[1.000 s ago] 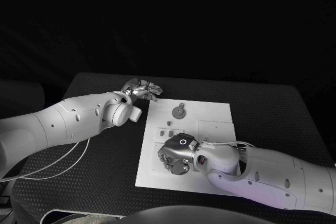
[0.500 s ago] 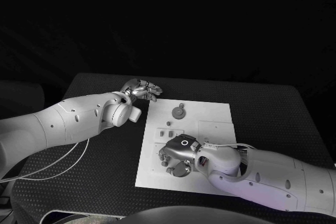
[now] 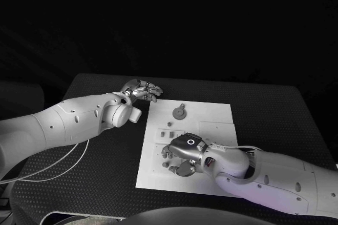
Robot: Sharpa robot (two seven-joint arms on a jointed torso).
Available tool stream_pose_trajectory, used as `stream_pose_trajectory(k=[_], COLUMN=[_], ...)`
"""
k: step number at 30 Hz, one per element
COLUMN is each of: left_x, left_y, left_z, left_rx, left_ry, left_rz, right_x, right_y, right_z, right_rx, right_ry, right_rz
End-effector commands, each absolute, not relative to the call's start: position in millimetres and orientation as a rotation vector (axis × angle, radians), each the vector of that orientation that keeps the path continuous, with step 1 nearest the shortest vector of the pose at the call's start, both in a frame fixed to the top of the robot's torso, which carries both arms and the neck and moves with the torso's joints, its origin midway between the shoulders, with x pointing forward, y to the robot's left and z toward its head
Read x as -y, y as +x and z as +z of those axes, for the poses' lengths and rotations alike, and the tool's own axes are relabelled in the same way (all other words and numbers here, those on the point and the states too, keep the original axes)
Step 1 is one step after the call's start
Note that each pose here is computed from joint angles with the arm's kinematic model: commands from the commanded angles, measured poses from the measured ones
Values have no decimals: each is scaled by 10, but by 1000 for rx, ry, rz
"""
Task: Assemble the parts on the task board
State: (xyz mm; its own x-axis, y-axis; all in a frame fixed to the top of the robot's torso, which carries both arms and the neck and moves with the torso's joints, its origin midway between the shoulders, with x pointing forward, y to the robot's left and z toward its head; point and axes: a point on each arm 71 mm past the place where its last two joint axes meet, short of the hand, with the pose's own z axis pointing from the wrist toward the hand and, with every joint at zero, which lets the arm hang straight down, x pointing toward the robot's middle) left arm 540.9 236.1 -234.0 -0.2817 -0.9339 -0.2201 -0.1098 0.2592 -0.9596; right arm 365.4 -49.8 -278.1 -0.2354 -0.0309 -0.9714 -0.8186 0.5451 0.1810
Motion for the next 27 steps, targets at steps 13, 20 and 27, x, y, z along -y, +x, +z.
stream_pose_trajectory(k=[13,20,27], left_x=[-2407,-2412,-2389], left_y=[5422,5426,5428], left_z=[-2329,-2332,-2334], left_rx=[-1608,-1607,-1609], left_ry=[-985,-984,-983], left_rz=[-1143,-1143,-1147], right_x=[1256,1132,826], right_y=[4047,4042,3913], right_z=[-2188,-2220,-2426], right_rx=[-1665,-1676,-1666], right_ry=[-404,-472,-576], right_rz=[963,977,997])
